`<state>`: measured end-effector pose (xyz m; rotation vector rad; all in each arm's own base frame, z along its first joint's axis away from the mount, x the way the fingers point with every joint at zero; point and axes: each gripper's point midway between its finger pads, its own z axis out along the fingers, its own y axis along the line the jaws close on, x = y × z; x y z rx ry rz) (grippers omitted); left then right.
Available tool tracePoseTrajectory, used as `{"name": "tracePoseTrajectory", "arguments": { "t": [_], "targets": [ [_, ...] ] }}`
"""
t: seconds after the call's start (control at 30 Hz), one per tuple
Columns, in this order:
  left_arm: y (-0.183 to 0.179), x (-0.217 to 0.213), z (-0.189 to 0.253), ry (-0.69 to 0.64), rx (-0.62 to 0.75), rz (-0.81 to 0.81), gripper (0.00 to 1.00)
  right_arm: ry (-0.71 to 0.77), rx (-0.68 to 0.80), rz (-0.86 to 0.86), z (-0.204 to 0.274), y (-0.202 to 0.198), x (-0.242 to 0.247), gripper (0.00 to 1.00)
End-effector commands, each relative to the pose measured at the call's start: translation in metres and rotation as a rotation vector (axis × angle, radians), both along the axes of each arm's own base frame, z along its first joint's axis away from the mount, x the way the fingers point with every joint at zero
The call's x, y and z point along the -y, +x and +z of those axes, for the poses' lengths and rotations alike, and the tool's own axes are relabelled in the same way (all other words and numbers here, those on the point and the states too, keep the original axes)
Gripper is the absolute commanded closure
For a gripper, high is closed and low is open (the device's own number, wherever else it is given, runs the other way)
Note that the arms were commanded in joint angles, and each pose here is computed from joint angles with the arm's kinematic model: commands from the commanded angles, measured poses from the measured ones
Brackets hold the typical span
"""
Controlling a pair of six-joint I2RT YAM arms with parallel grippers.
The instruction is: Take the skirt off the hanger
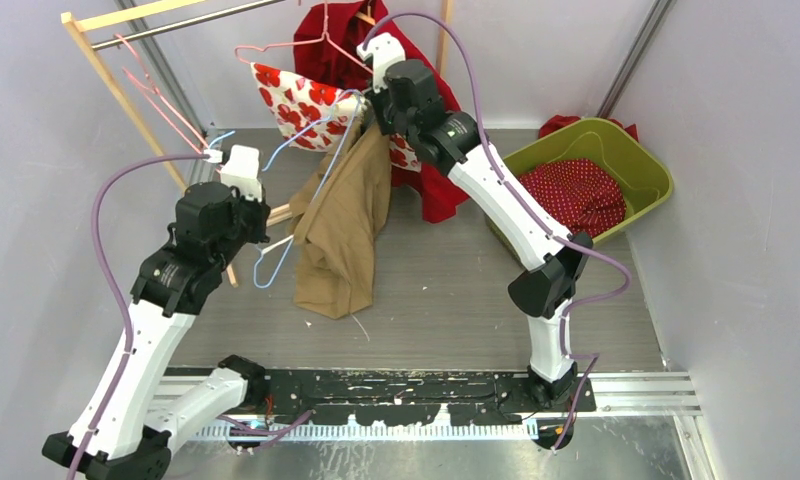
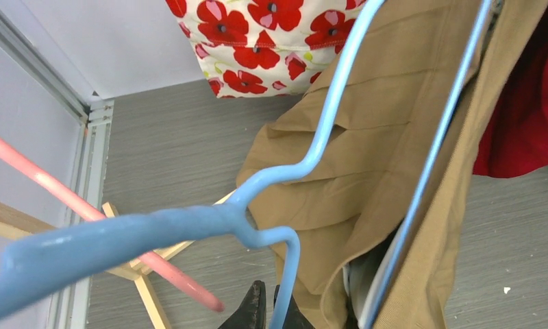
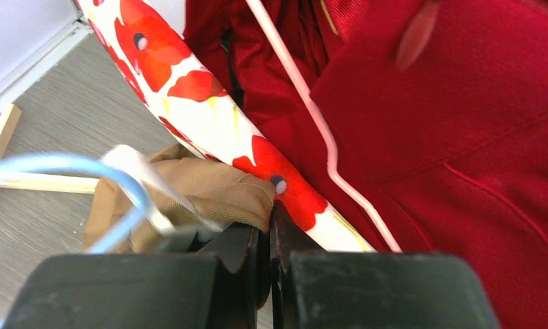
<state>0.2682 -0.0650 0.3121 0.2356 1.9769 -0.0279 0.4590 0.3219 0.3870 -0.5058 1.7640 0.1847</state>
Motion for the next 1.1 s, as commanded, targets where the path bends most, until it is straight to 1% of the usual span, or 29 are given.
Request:
{"name": "tracePoseTrajectory", "arguments": {
  "t": [0.0,0.17,0.3,0.33,0.37,0.47,0.53,0.67,0.83,0.93,1.0,1.07],
  "targets": [
    [-0.035,-0.028,-0.033,0.155,-0.141,0.011,1.00,0.125,0.285,-0.249,0.107,0.022,0.087,0.95],
    [-0.038,-0.040,-0.017,0.174,-0.090,0.059,1.00,0.142,0.230,-0.227,0.087,0.028,0.080,0.96],
    [-0.022,-0.041,0.017,0.159,0.000,0.097,1.00,0.196,0.127,-0.152,0.061,0.019,0.052,0.99],
    [-0.016,-0.040,0.025,0.156,0.019,0.105,1.00,0.206,0.104,-0.132,0.055,0.013,0.043,0.99],
    [-0.007,-0.038,0.036,0.151,0.043,0.115,1.00,0.212,0.078,-0.075,0.049,0.003,0.026,0.99],
    [0.014,-0.033,0.070,0.120,0.128,0.138,1.00,0.197,0.024,0.027,0.030,-0.029,-0.016,0.99],
    [0.026,-0.031,0.090,0.109,0.179,0.153,1.00,0.200,-0.011,0.116,0.023,-0.056,-0.045,0.99],
    [0.046,-0.029,0.126,0.088,0.278,0.182,1.00,0.251,-0.098,0.234,0.011,-0.098,-0.083,0.99],
    [0.065,-0.021,0.146,0.057,0.337,0.189,1.00,0.225,-0.155,0.310,-0.006,-0.124,-0.103,0.99],
    [0.074,-0.027,0.153,0.042,0.393,0.249,1.00,0.226,-0.159,0.342,-0.004,-0.132,-0.104,0.99],
    [0.080,-0.028,0.161,-0.002,0.467,0.279,1.00,0.224,-0.171,0.356,-0.008,-0.135,-0.105,0.99],
    [0.084,-0.026,0.171,-0.086,0.541,0.298,1.00,0.230,-0.192,0.351,-0.016,-0.136,-0.105,0.99]
  ]
}}
